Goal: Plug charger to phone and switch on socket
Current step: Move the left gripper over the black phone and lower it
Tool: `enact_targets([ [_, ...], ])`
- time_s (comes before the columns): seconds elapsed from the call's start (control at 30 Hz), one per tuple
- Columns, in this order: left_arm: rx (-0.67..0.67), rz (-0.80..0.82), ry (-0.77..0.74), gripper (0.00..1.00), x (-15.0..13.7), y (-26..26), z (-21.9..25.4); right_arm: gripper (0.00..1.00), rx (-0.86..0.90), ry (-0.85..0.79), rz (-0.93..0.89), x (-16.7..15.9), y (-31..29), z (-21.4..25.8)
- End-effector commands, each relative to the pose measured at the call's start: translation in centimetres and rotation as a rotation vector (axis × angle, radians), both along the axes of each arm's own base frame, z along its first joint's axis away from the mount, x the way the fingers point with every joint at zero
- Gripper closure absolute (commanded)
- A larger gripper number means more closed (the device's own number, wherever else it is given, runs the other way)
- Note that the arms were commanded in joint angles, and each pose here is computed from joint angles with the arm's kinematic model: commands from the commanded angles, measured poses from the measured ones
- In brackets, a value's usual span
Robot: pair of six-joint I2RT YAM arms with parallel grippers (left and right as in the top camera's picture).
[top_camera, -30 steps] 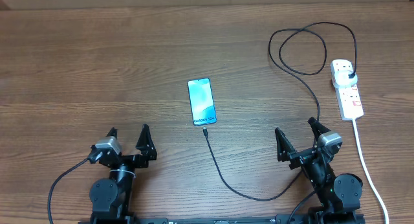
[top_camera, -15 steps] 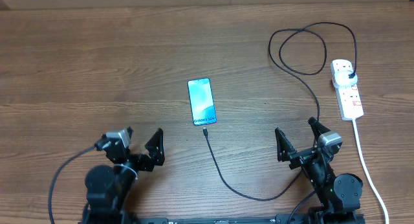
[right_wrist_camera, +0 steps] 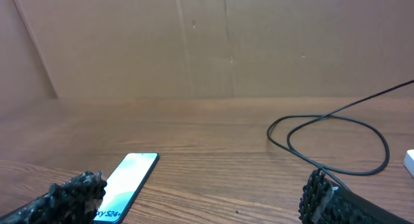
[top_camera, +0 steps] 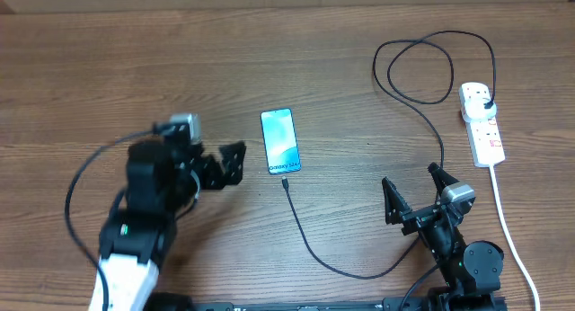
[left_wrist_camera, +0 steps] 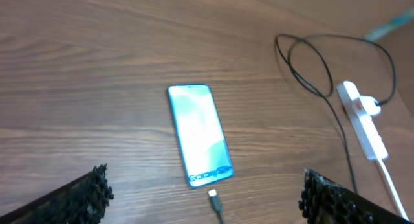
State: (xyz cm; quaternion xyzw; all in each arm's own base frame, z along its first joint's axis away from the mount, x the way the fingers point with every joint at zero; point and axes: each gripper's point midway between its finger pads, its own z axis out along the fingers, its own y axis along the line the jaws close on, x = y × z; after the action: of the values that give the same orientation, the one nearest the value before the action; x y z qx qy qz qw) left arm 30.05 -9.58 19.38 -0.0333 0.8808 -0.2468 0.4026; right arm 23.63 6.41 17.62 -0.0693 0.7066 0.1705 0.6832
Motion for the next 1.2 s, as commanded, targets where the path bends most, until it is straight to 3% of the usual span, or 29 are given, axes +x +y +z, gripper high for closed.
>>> enact_targets([
  [0.0,0.047,-0.039,0.018,0.0,1.9,-1.7,2.0,0.0,0.002,0.004,0.005,0.0,0.1,-0.3],
  [0.33,0.322,-0.088,0.215,0.0,4.7,-6.3,1.0,0.0,0.002,0.004,0.005,0.0,0.1,-0.3],
  [0.5,0.347,-0.128,0.263,0.0,5.3,-8.0,-0.6,0.0,0.002,0.004,0.005,0.0,0.1,-0.3],
  [0.83,0.333,-0.105,0.33,0.0,6.1,-8.6,-3.3,0.0,0.002,0.004,0.005,0.0,0.1,-0.3],
  [1.17,0.113,-0.189,0.328,0.0,6.4,-12.7,-2.2,0.0,0.002,0.004,0.005,0.0,0.1,-0.3],
])
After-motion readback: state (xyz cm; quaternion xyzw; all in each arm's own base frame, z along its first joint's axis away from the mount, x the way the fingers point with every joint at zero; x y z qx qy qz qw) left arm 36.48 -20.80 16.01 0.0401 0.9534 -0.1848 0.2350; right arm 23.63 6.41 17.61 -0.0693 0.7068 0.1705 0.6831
